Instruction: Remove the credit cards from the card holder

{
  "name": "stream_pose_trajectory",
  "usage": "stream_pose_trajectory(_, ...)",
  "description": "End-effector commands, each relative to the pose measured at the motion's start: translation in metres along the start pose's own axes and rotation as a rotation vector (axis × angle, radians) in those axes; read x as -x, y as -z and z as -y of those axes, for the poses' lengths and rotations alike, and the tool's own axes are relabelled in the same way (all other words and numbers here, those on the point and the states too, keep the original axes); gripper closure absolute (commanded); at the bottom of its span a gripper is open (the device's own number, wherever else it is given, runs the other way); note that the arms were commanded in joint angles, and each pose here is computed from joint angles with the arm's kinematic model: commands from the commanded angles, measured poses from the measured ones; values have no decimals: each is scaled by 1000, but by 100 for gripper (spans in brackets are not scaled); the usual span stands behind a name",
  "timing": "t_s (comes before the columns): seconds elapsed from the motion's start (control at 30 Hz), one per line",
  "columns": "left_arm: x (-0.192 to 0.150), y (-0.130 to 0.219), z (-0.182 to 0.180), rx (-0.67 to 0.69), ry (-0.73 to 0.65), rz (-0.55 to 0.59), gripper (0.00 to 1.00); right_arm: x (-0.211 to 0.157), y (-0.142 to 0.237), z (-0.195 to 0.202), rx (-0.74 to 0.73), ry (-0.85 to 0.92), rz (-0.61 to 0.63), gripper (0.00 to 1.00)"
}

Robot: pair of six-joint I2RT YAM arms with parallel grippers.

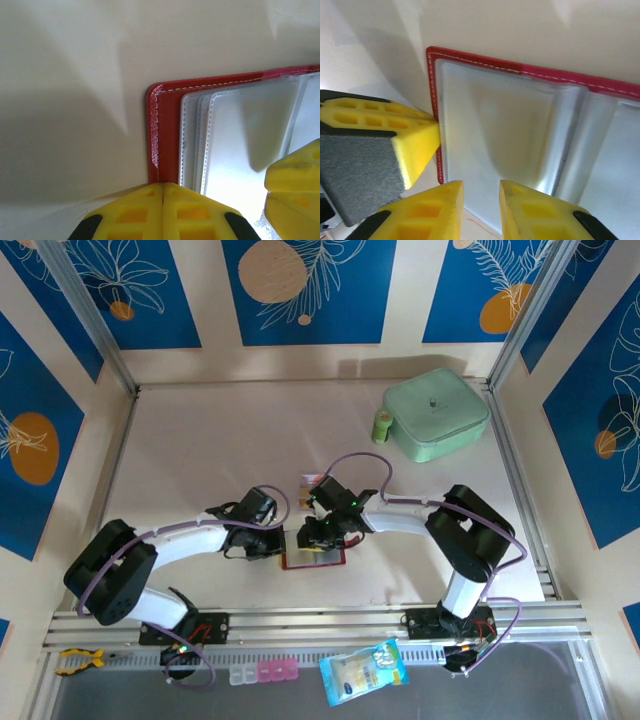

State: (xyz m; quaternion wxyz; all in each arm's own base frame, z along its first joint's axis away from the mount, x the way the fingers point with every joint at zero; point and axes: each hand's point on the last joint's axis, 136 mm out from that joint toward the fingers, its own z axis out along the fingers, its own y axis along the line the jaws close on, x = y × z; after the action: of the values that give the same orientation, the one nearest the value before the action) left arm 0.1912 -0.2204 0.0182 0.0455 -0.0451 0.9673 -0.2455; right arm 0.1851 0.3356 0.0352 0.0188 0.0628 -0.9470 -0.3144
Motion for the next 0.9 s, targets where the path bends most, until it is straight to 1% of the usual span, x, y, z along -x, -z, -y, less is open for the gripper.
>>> stream_pose_trajectory(0.0,-5,-4,-14,56,10,-32,94,-3,0,10,-68,-7,-17,74)
stream_pose_trajectory(0.27,-7,-6,-17,67,12,-39,94,-3,6,21,-102,-17,-8,74)
stream_pose_trajectory(0.57,-7,-6,-18,70,13,-39,94,-2,10,26,-95,-28,1,75)
stream_pose_trajectory(0.77,-1,3,-11,58,8,-9,94,-3,9,28,-82,-34,-6,76)
stream_pose_trajectory(0.87,3,12,-6,54,0,13,93,-3,9,28,-71,-35,-6,78)
